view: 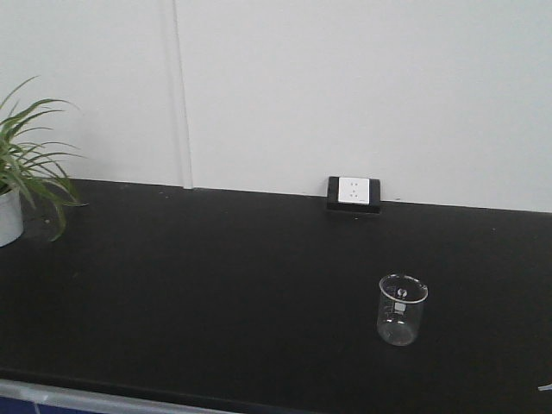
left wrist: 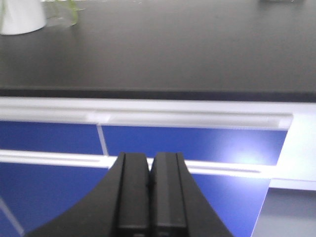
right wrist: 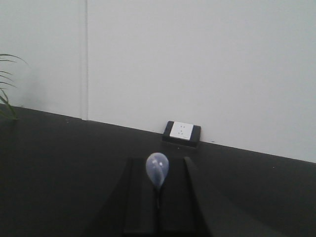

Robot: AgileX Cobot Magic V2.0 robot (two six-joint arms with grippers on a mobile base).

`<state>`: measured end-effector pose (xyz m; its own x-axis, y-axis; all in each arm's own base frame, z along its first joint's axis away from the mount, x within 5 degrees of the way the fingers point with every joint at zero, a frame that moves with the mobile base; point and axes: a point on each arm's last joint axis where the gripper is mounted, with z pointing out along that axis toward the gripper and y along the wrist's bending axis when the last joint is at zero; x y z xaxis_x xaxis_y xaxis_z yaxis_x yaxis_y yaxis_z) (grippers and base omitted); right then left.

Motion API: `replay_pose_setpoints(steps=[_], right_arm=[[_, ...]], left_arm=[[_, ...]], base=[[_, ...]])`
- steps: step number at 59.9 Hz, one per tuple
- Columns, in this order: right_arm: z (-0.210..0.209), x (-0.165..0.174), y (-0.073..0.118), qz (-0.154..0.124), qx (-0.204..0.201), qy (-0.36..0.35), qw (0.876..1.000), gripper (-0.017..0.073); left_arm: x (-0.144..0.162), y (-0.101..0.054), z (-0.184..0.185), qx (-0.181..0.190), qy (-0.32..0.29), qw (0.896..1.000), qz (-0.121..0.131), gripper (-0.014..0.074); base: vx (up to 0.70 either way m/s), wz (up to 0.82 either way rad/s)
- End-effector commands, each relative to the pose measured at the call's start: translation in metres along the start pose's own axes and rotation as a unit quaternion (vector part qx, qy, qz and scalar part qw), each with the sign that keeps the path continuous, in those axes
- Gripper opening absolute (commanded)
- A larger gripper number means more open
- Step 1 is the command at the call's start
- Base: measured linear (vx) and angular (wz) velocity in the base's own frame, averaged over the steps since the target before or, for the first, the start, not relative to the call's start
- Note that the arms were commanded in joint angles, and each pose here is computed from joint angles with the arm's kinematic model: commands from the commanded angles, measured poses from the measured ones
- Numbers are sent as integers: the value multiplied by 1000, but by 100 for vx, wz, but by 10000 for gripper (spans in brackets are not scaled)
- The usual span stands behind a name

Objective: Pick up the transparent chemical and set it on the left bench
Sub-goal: 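Drive the base to the bench with the white bins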

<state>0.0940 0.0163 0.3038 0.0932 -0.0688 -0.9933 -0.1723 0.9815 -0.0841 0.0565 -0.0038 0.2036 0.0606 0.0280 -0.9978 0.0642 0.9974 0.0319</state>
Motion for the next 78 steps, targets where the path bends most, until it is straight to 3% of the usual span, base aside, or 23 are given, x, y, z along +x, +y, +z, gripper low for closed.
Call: replay_pose_setpoints(steps=[1,78], right_arm=[[0,-11,1,0,-7,-18,1000,-3],[0,-11,1,-1,-7,-18,1000,-3]], left_arm=[[-3,0,-1,-1,-41,999,-4,-3],[-3,0,-1,-1,-41,999,-4,-3]], base=[[-32,28],[-23,50]])
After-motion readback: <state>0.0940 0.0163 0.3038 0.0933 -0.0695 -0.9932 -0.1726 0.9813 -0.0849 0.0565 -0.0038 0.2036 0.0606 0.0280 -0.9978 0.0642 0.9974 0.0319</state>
